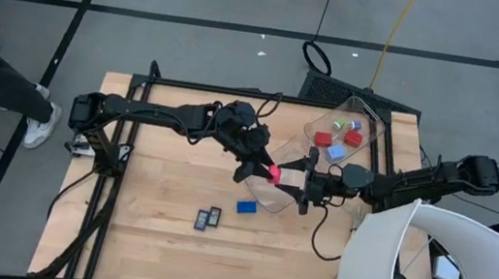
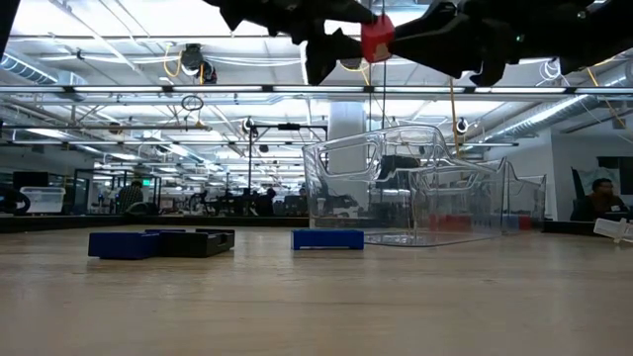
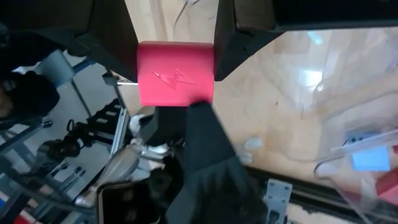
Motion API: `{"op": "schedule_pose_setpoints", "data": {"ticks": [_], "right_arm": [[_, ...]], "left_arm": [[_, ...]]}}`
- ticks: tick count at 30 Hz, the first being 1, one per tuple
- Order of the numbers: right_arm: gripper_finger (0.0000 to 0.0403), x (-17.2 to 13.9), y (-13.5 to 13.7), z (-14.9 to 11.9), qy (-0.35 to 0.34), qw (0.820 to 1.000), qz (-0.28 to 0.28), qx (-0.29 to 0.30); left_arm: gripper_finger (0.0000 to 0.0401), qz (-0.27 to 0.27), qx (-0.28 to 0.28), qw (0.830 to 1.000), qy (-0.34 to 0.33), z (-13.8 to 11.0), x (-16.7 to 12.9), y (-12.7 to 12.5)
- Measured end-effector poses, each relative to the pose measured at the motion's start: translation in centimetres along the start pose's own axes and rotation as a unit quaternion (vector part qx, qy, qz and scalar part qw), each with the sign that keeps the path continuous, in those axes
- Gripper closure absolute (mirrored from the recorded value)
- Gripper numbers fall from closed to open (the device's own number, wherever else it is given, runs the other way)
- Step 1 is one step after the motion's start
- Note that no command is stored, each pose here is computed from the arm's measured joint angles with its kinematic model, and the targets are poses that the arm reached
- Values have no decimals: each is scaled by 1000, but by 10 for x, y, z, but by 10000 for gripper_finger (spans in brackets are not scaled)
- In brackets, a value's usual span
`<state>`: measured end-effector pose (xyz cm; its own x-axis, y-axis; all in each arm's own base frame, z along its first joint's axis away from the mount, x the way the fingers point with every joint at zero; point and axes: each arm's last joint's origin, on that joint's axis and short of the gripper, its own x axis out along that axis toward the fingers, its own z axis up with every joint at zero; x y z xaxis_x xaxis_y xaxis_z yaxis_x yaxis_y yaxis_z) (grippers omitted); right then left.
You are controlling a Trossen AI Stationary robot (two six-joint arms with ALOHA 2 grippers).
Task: Pick & Place Office items
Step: Put the pink charger adapter into the right transparent bin
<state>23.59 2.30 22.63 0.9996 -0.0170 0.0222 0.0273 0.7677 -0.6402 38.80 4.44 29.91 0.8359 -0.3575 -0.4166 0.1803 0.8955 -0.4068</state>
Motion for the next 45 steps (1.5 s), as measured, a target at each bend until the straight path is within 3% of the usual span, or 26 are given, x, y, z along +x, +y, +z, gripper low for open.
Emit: {"op": "schedule_pose_setpoints", "data": {"ticks": [7, 29, 38, 45], "right_arm": [[137, 0, 0, 0, 0, 1000, -1, -2], [237, 0, 0, -1, 3, 1000, 3, -21], [255, 0, 1, -1, 4, 1000, 5, -11], [255, 0, 1, -1, 7, 1000, 7, -12]], "left_arm": [[232, -2, -6, 1000, -7, 1, 0, -1], [229, -7, -41, 999, -12, -2, 12, 5], [117, 6, 0, 1000, -20, 1, 9, 4], [73, 14, -7, 1000, -19, 0, 9, 4]]}}
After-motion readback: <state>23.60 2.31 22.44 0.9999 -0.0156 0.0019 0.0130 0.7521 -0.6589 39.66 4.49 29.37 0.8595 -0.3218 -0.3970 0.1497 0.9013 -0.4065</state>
